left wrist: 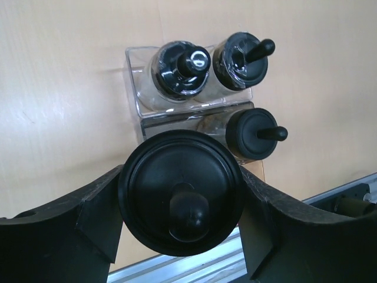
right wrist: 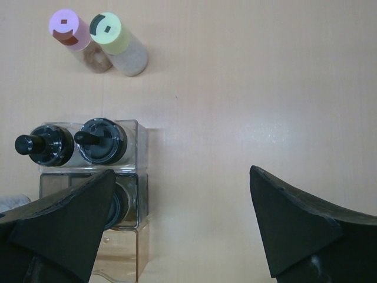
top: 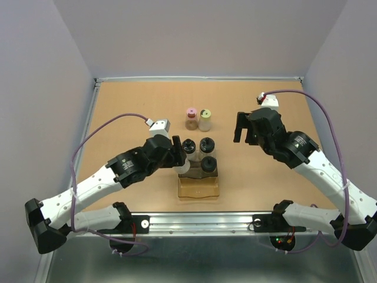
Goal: Organize the condiment bottles
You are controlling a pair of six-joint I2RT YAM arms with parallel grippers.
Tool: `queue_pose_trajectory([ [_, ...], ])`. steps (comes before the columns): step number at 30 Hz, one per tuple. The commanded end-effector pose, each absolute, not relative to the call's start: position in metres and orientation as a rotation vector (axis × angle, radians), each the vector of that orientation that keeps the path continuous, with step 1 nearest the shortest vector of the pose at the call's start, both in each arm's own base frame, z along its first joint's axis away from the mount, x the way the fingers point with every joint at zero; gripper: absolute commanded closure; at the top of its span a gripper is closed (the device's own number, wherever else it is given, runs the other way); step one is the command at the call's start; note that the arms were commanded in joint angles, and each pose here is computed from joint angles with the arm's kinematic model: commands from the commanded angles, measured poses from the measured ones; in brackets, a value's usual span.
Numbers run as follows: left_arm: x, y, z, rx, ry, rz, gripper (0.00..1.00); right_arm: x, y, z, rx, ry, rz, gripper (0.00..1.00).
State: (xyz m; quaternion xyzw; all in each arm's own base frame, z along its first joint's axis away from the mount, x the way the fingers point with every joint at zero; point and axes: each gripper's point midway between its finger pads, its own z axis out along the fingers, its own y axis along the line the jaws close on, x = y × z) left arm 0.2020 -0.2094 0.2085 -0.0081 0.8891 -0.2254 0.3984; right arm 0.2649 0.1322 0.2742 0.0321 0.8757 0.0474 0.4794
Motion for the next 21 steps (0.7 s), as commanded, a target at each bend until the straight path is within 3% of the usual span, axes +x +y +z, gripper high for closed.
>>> queue_pose_trajectory([
  [1, 0.211, -0.232, 0.209, -0.142, 2.181, -0.570, 1.00, 0.266, 0.131, 0.277, 0.092, 2.103, 0.142, 0.00],
  [21, 0.220, -0.263, 0.155, -0.187, 2.197, -0.358, 1.00, 0.262, 0.127, 0.266, 0.094, 2.119, 0.126, 0.00],
])
